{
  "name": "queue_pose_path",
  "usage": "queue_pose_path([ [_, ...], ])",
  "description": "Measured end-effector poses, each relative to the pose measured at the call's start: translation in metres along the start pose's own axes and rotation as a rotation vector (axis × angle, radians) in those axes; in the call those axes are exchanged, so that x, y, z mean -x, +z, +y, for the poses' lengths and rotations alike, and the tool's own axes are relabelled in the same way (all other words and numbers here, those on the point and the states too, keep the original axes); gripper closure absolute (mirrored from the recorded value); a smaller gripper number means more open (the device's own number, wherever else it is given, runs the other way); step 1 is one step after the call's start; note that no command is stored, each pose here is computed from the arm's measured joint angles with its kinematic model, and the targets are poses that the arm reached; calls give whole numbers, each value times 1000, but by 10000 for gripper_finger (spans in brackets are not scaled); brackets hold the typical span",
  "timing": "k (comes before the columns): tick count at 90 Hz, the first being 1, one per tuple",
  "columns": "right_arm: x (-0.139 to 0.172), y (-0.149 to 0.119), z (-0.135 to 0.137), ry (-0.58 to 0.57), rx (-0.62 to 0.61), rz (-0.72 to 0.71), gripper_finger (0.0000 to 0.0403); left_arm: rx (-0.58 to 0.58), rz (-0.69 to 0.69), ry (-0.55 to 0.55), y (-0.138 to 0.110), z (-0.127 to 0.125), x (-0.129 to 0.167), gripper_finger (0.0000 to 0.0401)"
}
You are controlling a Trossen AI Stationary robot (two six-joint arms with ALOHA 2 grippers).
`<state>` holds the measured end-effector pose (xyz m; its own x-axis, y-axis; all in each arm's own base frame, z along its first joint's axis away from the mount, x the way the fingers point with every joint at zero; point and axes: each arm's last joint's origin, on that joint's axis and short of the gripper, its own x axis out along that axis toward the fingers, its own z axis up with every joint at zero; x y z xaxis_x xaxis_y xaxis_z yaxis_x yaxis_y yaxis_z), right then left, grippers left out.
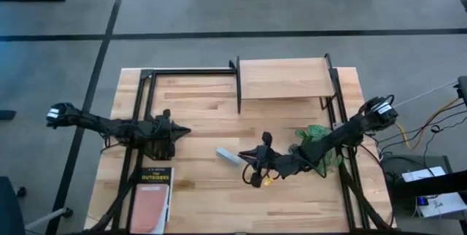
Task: Stock shelves
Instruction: Put the gray stapler on the shelf
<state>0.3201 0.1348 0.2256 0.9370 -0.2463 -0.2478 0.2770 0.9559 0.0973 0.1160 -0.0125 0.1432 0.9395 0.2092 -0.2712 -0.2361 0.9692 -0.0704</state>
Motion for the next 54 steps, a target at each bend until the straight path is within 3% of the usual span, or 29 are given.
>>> queue_pose_path([
  [24,-16,-22,-6,82,-23,151,384,0,0,0,0,0,0,397],
  [54,-34,-39,-16,33,-17,209,384,0,0,0,0,0,0,397],
])
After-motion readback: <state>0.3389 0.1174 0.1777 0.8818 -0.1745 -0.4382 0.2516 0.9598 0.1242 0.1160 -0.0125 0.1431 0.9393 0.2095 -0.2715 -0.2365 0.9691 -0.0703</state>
